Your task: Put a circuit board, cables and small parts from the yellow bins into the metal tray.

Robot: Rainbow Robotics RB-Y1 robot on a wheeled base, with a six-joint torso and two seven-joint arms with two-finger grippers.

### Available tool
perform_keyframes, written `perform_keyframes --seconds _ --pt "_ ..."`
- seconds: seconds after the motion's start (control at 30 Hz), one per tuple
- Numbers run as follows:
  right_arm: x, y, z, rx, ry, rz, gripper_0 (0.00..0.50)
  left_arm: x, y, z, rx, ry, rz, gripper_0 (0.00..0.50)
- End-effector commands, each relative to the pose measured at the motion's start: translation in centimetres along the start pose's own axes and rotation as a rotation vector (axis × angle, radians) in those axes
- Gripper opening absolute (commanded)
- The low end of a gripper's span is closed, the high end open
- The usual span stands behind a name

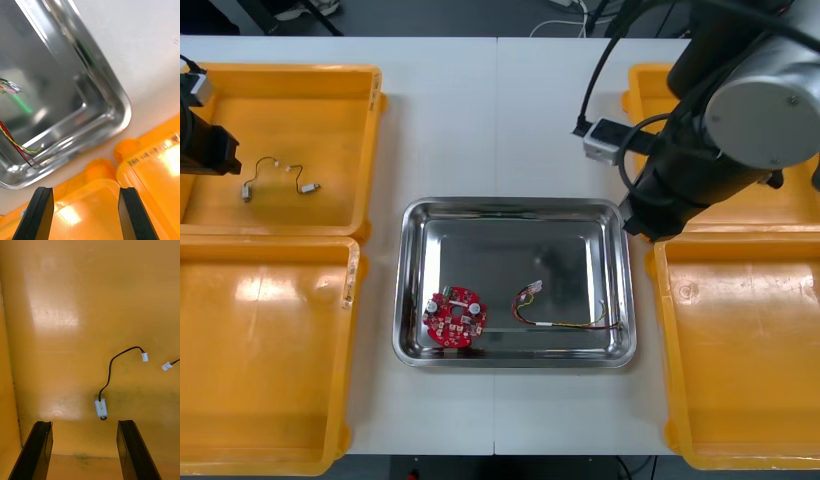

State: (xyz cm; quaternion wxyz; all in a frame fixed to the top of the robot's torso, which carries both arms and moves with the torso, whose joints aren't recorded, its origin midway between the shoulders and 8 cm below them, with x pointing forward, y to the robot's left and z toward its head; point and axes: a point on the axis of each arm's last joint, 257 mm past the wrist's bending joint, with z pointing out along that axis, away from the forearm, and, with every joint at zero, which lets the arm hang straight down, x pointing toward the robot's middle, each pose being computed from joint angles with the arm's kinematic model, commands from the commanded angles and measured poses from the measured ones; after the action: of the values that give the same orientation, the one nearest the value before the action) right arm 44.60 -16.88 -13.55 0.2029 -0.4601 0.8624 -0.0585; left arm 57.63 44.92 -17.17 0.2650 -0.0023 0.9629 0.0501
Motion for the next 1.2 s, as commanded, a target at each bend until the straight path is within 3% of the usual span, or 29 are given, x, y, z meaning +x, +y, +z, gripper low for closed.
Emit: perform_keyframes --seconds 0.03,0.17,0.27,0.6,0.93,1.2 --pt "0.4 -5.8 -3.5 0.045 -0.041 0.168 0.500 -2.8 -1.1 -1.0 0.029 -0.064 0.035 0.500" --pt "1.3 -8.4 -3.8 0.046 -0.032 0.263 0.500 -2.2 -1.8 0.0 0.040 -0.060 0.034 0.500" --pt "2.1 -10.7 -4.0 0.081 -0.018 0.325 0.500 -1.7 -2.0 0.9 0.046 -0.066 0.033 0.500" --pt "5.0 -14.7 -3.2 0.097 0.057 0.479 0.500 0.0 -2.6 2.8 0.063 -0.059 0.040 0.500" --pt "7.4 -17.3 -3.5 0.029 0.041 0.655 0.500 1.4 -2.7 4.0 0.072 -0.053 0.040 0.500" --pt "8.3 -19.4 -3.6 0.037 0.027 0.731 0.500 2.2 -2.6 5.0 0.058 -0.055 0.055 0.500"
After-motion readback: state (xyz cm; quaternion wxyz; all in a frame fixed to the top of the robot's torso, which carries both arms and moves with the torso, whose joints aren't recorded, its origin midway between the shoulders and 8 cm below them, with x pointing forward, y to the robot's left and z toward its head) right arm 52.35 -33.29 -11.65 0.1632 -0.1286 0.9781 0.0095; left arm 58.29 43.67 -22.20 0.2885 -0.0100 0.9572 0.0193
